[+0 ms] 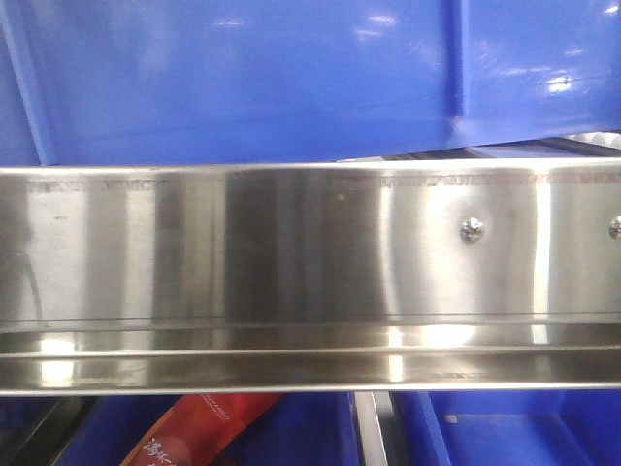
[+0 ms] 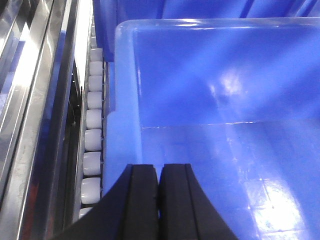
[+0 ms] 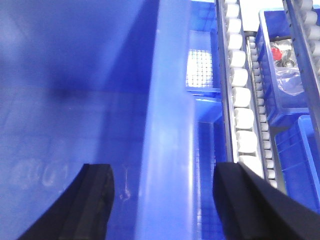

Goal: Move blue bin to conveyor side
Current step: 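Close both grippers on the blue bin's side rims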

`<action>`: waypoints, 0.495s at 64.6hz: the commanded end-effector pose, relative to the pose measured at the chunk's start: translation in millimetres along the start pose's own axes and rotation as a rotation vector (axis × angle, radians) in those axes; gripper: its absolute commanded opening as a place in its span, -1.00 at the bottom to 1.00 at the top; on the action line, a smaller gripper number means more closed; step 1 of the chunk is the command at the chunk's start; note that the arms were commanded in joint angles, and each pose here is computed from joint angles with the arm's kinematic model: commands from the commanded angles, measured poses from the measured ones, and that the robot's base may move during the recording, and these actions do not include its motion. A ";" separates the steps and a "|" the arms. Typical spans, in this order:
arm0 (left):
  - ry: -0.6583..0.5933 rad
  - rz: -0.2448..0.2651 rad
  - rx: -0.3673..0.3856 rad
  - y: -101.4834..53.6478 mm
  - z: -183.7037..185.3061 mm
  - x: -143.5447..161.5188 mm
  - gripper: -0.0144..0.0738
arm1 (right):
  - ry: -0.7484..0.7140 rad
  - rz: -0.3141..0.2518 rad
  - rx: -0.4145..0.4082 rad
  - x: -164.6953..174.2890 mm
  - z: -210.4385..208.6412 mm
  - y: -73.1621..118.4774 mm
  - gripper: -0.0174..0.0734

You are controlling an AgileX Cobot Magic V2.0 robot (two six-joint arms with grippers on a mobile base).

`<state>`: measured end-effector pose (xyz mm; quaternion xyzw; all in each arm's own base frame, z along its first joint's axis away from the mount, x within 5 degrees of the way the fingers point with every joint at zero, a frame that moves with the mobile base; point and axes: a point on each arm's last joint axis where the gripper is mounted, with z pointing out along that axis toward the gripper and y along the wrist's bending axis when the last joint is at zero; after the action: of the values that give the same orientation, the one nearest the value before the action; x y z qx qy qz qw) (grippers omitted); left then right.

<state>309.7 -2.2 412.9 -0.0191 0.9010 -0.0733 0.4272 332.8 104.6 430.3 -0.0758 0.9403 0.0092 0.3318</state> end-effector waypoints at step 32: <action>-0.090 -0.003 -0.003 1.0 1.7 -9.4 0.12 | -0.015 -0.001 0.013 -1.4 -0.1 -1.6 0.09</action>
<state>312.8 -1.6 415.3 -0.0212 0.8921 -0.0719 0.4457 333.3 104.7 429.8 -0.0759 0.9405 0.0090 0.3311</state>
